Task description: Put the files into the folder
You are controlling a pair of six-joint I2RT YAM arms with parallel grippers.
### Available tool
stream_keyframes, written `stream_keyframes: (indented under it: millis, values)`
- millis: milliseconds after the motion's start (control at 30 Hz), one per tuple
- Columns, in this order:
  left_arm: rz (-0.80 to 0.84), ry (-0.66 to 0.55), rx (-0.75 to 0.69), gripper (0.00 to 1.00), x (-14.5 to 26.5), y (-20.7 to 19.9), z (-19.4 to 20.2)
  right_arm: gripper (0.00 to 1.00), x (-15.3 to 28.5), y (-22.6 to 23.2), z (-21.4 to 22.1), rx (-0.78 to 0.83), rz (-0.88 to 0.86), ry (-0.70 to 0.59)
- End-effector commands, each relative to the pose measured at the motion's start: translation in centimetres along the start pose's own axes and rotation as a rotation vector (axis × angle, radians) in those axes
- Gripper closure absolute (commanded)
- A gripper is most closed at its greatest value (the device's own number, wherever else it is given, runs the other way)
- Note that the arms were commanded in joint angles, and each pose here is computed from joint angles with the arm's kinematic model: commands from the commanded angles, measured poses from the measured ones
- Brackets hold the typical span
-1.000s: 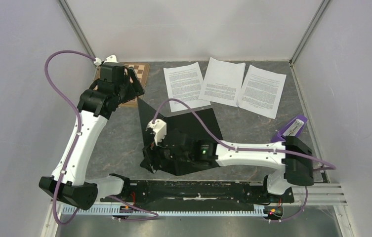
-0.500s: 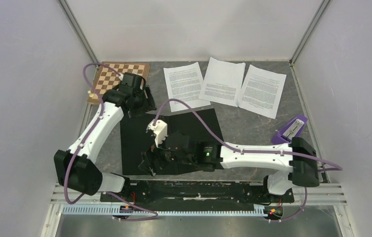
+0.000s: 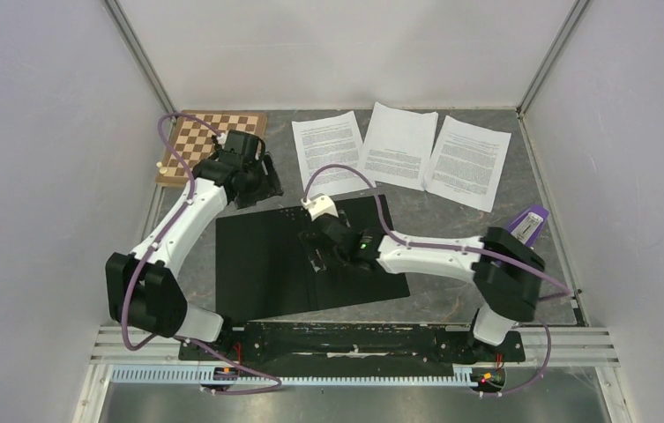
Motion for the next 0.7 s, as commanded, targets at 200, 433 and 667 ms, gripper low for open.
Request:
stream_keyframes:
  millis: [200,433,667]
  values:
    - [0.136,-0.003,0.042,0.24,-1.4,-1.3,0.7,0.33,-6.5,1.0,0.1,0.042,0.127,0.015]
    - [0.221,0.053,0.061,0.24,-2.1,-1.3,4.3,0.48,-7.4,-0.4,3.1,-0.036,0.203,0.075]
    - [0.27,0.087,0.03,0.24,-2.0,-2.0,7.3,0.57,-4.8,-2.8,5.7,-0.154,0.267,0.077]
Point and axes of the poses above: each gripper's point midway between its finger pads, its own x axis back along the fingers, its own y axis along the line the jaws close on, z = x × y, the point moved 8 cm from there along x, back along the fingers, and after that the axes turned 6 degrees about -x, right-handed, at the moved point
